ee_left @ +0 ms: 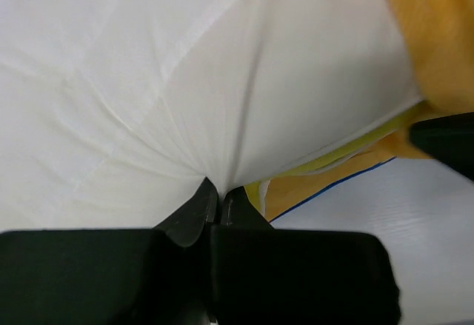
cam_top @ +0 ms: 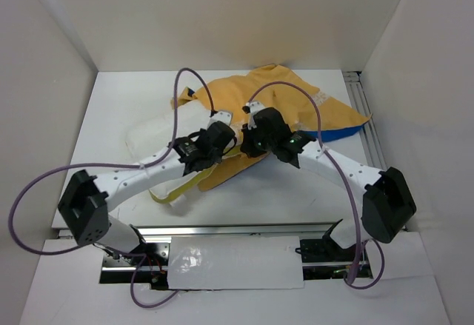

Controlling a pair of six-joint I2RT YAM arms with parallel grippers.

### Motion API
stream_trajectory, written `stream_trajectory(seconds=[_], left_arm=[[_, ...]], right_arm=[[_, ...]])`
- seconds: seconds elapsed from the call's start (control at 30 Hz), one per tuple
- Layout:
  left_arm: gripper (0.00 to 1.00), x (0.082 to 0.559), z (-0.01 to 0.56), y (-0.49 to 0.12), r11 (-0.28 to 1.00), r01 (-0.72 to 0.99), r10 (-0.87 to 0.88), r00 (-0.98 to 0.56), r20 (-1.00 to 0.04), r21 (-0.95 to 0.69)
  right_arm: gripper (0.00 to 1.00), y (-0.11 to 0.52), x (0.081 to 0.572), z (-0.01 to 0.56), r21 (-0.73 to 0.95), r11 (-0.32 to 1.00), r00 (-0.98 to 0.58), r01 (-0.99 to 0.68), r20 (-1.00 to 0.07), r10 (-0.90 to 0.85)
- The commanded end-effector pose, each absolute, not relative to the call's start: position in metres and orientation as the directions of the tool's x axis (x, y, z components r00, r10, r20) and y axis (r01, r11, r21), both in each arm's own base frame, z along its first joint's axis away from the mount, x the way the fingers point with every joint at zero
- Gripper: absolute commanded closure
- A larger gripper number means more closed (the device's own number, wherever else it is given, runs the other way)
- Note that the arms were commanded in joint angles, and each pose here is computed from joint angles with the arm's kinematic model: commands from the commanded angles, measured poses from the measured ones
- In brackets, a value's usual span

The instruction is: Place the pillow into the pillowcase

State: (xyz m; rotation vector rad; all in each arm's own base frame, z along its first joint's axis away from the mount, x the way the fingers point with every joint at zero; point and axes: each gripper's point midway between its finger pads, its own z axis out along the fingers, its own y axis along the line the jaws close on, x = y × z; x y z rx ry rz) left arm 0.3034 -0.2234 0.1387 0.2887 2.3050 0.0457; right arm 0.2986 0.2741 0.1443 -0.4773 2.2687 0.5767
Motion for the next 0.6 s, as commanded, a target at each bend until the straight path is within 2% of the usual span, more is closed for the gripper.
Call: stream_trajectory(seconds=[0.0,0.17,0.3,0.47,0.57], left_arm=[[1.00,0.323,0.246,-0.262,0.958,0.270,0.040,-0.453,-0.891,-0.094],[1.00,0.333,0.283,-0.274,0.951,0.268,-0.037,-0.405,-0.914,-0.157],[1.00,0.345,0.284,-0.284,0.954,0.227,-0.086,-0.414,-0.906,-0.194],[1.00,0.351,0.272,-0.306,0.940,0.213,-0.149,-0.446,-0.883,-0.267],[1.00,0.352,0.262,-0.308,0.937,0.177,-0.190,-0.465,-0.864,-0.301]], right_arm=[[1.00,0.316,0.280,0.243,0.304,0.608,-0.477,-0.733,-0.867,-0.142],[1.00,0.348,0.238,0.301,0.344,0.307,-0.399,-0.887,-0.907,-0.136],[1.00,0.357,0.217,0.344,0.313,0.135,-0.328,-0.940,-0.938,-0.109],[1.00,0.359,0.198,0.370,0.286,0.006,-0.285,-0.958,-0.956,-0.064],[1.00,0.356,0.201,0.361,0.312,0.002,-0.312,-0.950,-0.948,-0.067]])
